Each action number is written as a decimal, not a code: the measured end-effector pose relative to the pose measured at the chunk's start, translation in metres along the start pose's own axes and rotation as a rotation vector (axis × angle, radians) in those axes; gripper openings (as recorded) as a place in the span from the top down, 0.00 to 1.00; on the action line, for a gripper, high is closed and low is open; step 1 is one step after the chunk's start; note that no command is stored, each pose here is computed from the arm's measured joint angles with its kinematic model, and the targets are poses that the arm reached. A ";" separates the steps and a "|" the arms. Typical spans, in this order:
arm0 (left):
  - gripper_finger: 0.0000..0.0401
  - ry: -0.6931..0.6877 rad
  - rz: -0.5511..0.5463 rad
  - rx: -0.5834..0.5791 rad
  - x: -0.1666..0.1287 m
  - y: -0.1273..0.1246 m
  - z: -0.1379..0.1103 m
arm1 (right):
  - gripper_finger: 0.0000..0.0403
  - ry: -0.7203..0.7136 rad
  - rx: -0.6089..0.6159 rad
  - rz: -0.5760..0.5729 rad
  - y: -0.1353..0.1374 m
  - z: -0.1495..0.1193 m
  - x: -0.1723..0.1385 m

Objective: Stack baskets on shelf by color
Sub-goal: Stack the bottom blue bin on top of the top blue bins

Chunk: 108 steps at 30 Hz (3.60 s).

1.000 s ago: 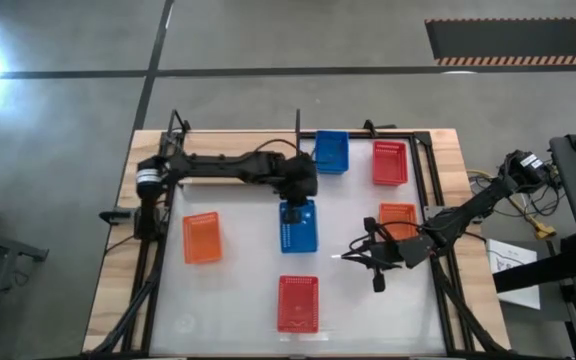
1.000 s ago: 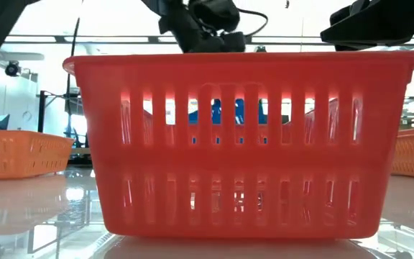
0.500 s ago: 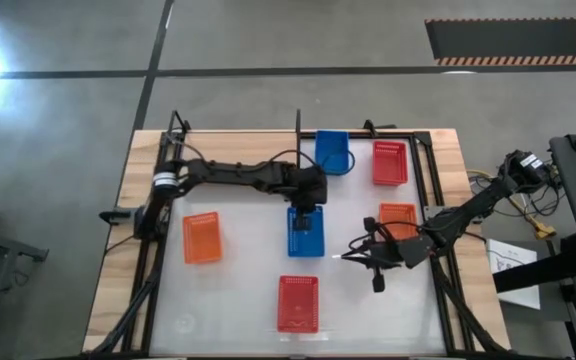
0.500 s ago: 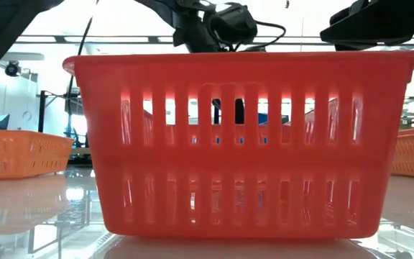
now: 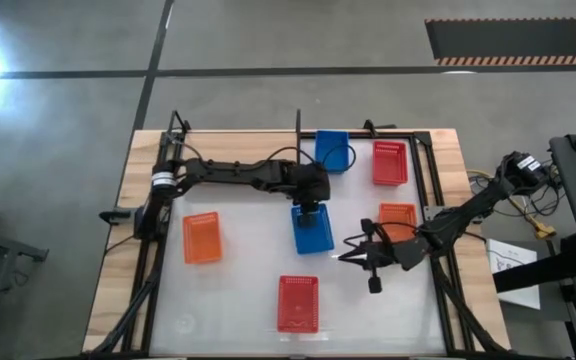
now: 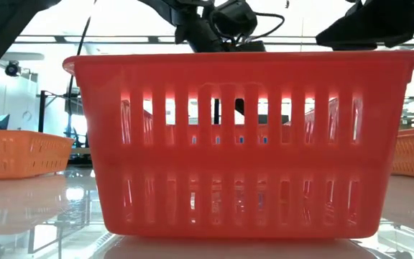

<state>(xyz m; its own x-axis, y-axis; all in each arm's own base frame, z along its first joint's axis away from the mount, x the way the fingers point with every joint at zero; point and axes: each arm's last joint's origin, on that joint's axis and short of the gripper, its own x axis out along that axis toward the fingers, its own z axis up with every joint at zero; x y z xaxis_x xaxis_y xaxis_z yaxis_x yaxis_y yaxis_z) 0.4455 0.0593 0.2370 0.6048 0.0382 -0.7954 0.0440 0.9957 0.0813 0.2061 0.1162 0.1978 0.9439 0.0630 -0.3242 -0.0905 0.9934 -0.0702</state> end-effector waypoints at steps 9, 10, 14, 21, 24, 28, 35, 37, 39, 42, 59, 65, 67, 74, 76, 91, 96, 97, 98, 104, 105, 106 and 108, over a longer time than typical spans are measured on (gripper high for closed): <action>0.80 -0.088 0.007 0.040 -0.043 -0.011 -0.013 | 0.94 -0.032 -0.001 -0.153 0.004 0.021 0.012; 0.82 -0.108 0.008 0.042 -0.048 -0.014 -0.018 | 0.93 -0.033 -0.005 -0.158 0.005 0.024 0.015; 0.92 -0.272 0.024 0.028 -0.068 -0.025 -0.042 | 0.83 -0.003 -0.037 -0.164 0.011 0.033 0.027; 0.99 -0.600 0.038 -0.011 -0.094 -0.044 -0.100 | 0.63 0.233 -0.082 -0.231 0.013 0.044 0.059; 0.99 -0.714 0.039 -0.014 -0.103 -0.050 -0.125 | 0.57 0.361 -0.087 -0.268 0.010 0.048 0.069; 0.99 -0.808 0.036 -0.025 -0.109 -0.056 -0.156 | 0.54 0.534 -0.060 -0.239 0.003 0.050 0.084; 0.99 -0.874 0.041 -0.024 -0.115 -0.060 -0.187 | 0.60 0.736 -0.038 -0.151 -0.001 0.037 0.116; 0.99 -0.887 0.043 -0.023 -0.117 -0.061 -0.191 | 0.63 0.799 -0.058 -0.165 -0.003 0.029 0.123; 0.99 -0.875 0.042 -0.023 -0.116 -0.061 -0.195 | 0.65 0.839 -0.077 -0.187 -0.006 0.024 0.130; 0.99 -0.871 0.041 -0.022 -0.115 -0.062 -0.197 | 0.70 0.906 -0.109 -0.232 -0.010 0.015 0.138; 0.99 -0.860 0.038 -0.021 -0.113 -0.062 -0.197 | 0.98 0.972 -0.144 -0.236 -0.011 0.051 0.117; 0.99 -0.859 0.038 -0.021 -0.113 -0.062 -0.197 | 0.98 0.921 -0.104 -0.328 -0.044 0.090 0.069; 0.99 -0.859 0.038 -0.021 -0.113 -0.062 -0.197 | 0.98 0.886 -0.104 -0.334 -0.063 0.101 0.058; 0.99 -0.862 0.038 -0.021 -0.114 -0.062 -0.197 | 0.98 0.910 -0.049 -0.308 -0.159 0.111 0.036; 0.99 -0.863 0.038 -0.021 -0.114 -0.062 -0.197 | 0.98 0.906 -0.011 -0.286 -0.186 0.108 0.032; 0.99 -0.878 0.039 -0.021 -0.115 -0.062 -0.196 | 0.98 0.928 0.043 -0.171 -0.275 0.067 0.041; 0.99 -0.886 0.041 -0.020 -0.116 -0.062 -0.196 | 0.98 0.973 0.040 -0.153 -0.286 0.049 0.054; 0.99 -0.887 0.041 -0.020 -0.116 -0.062 -0.196 | 0.98 0.976 0.040 -0.156 -0.288 0.046 0.057; 0.99 -0.888 0.041 -0.020 -0.116 -0.062 -0.196 | 0.98 0.982 0.043 -0.158 -0.290 0.043 0.059; 0.99 -0.888 0.041 -0.020 -0.116 -0.062 -0.196 | 0.98 1.034 0.069 -0.154 -0.297 0.028 0.066; 0.99 -0.888 0.041 -0.020 -0.116 -0.062 -0.196 | 0.98 1.038 0.070 -0.155 -0.297 0.027 0.066; 0.99 -0.889 0.041 -0.020 -0.117 -0.062 -0.195 | 0.98 1.040 0.067 -0.153 -0.297 0.027 0.066; 0.99 -0.892 0.042 -0.020 -0.117 -0.062 -0.195 | 0.98 1.040 0.057 -0.148 -0.297 0.026 0.067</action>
<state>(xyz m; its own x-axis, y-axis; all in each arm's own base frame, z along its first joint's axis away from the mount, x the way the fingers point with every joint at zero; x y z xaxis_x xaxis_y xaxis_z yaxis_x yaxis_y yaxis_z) 0.2173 0.0098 0.2084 0.9996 0.0027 -0.0285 -0.0004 0.9966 0.0829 0.3044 -0.1726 0.2220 0.2036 -0.1458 -0.9681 0.0444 0.9892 -0.1396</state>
